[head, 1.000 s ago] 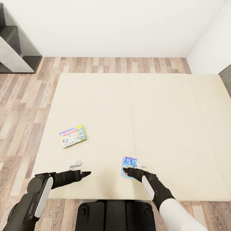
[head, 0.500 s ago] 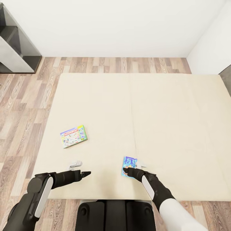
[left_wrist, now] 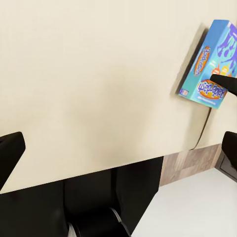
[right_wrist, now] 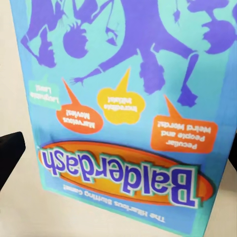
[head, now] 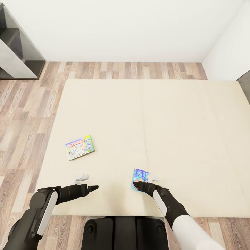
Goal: Put all the toys in the child's room - the three board games (two on the bed and one on the table), the two jigsaw puzzles on the table, and the tennis ball on the table - inside the toy box on the table in the child's room.
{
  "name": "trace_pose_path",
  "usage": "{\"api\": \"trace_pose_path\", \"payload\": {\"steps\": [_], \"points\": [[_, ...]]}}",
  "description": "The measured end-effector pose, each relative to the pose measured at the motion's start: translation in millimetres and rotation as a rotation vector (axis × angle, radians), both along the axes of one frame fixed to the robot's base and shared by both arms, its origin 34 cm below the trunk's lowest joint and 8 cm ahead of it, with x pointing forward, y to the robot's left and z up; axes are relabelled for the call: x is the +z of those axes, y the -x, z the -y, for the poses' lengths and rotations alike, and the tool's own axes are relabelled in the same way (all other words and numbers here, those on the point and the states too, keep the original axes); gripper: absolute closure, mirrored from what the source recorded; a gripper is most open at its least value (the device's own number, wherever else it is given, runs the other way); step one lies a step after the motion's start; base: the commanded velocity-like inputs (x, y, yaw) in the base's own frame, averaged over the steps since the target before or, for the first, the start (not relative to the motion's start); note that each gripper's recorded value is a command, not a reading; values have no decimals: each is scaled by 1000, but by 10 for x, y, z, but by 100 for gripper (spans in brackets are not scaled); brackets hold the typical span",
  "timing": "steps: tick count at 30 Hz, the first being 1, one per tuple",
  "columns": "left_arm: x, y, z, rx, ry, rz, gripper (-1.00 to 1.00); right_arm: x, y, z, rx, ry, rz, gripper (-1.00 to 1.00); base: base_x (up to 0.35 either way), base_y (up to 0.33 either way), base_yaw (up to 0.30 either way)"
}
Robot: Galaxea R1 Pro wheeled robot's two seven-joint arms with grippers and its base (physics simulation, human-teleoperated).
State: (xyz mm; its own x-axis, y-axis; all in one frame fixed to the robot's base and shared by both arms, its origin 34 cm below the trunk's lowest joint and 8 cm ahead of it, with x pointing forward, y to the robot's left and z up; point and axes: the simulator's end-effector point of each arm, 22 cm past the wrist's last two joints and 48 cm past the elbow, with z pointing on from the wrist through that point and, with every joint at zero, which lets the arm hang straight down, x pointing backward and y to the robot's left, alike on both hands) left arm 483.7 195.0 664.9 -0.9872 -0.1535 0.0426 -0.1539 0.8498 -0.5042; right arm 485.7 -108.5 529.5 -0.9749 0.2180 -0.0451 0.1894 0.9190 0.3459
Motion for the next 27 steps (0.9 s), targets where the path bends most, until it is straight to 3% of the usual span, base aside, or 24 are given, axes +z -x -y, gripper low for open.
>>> {"api": "trace_pose_path", "payload": {"steps": [27], "points": [[1, 0, 0, 0, 0, 0, -100, 6, -2, -30, -1, -4, 0, -100, 0, 49, 0]]}}
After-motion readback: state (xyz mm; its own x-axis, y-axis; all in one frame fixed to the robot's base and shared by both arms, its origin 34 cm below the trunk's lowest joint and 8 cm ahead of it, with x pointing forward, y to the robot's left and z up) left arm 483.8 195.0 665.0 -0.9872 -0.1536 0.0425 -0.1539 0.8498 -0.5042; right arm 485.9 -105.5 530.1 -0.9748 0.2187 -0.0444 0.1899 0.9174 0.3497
